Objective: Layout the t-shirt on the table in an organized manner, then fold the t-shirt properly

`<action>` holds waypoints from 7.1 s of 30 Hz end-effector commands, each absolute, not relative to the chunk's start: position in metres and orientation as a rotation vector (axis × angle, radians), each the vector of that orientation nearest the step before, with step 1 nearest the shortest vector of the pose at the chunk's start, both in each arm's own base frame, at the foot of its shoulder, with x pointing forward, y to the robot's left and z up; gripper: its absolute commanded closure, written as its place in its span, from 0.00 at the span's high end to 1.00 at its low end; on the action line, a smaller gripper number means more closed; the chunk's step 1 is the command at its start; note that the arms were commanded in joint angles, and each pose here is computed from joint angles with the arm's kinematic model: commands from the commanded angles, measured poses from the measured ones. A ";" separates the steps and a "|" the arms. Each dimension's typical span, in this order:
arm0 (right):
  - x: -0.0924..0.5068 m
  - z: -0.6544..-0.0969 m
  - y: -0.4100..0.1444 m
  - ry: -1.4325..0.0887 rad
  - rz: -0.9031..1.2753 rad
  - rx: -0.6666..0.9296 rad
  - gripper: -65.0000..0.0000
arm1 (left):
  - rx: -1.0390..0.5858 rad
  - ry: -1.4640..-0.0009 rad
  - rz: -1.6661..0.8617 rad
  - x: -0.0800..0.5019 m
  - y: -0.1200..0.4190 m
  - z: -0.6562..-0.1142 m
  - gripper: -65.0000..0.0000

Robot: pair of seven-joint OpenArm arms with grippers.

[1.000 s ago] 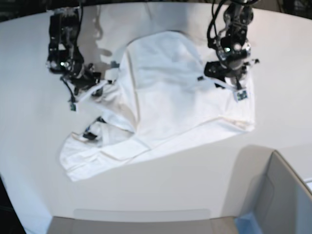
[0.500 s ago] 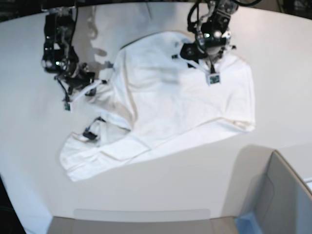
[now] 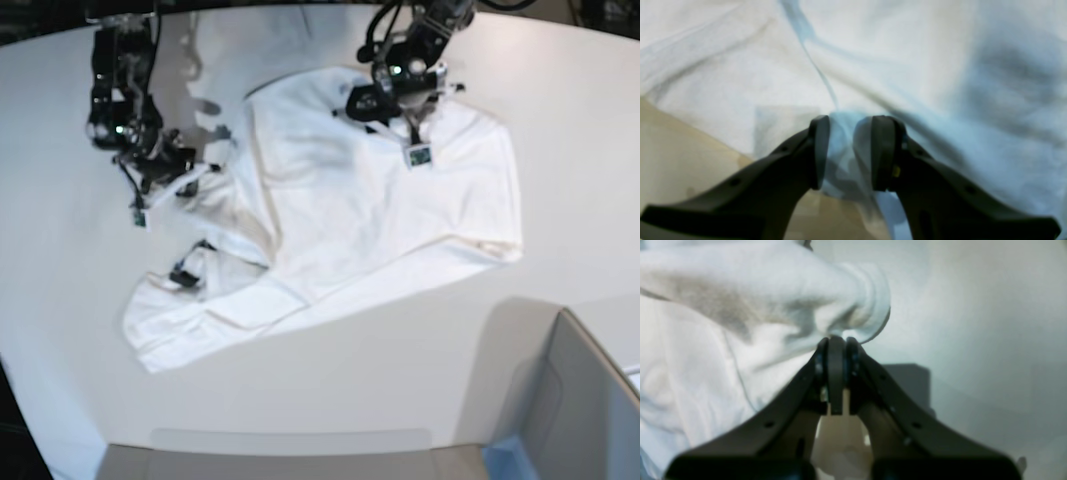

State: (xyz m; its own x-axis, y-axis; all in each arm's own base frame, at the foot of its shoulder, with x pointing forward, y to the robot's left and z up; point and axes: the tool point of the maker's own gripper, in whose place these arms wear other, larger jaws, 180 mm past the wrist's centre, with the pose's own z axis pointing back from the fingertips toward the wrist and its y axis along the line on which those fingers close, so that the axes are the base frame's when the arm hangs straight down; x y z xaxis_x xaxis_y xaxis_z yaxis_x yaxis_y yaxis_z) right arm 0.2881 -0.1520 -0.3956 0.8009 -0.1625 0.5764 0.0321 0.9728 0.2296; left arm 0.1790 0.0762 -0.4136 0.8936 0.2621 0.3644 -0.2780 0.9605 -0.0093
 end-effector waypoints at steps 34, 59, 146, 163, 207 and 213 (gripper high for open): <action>0.290 -0.392 -0.156 -0.641 -0.087 0.198 0.00 | 0.052 -0.308 0.255 0.160 0.094 -0.410 0.35; 0.290 -0.393 -0.156 -0.639 -0.089 0.199 0.00 | 0.303 -0.452 0.214 0.207 0.160 -0.402 0.35; 0.298 -0.378 -0.190 -0.694 -0.156 0.152 0.00 | 0.261 -0.697 0.457 0.240 0.191 -0.353 0.41; 0.295 -0.382 -0.191 -0.682 -0.159 0.149 0.00 | 0.238 -0.585 0.417 0.247 0.171 -0.376 0.44; 0.308 -0.347 -0.193 -0.781 -0.123 0.138 0.00 | 0.269 -0.661 0.552 0.246 0.210 -0.348 0.10; 0.309 -0.354 -0.193 -0.762 -0.127 0.139 0.00 | 0.285 -0.622 0.551 0.229 0.212 -0.358 0.23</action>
State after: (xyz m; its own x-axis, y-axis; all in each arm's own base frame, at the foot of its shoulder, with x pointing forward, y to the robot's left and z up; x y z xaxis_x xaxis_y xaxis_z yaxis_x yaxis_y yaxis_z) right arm 0.2998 -0.1906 -0.3652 0.7452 -0.1713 0.6445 0.0733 0.9816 0.1761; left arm 0.2295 0.2084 -0.3640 0.6900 0.3963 0.6057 -0.5540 0.8277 0.0895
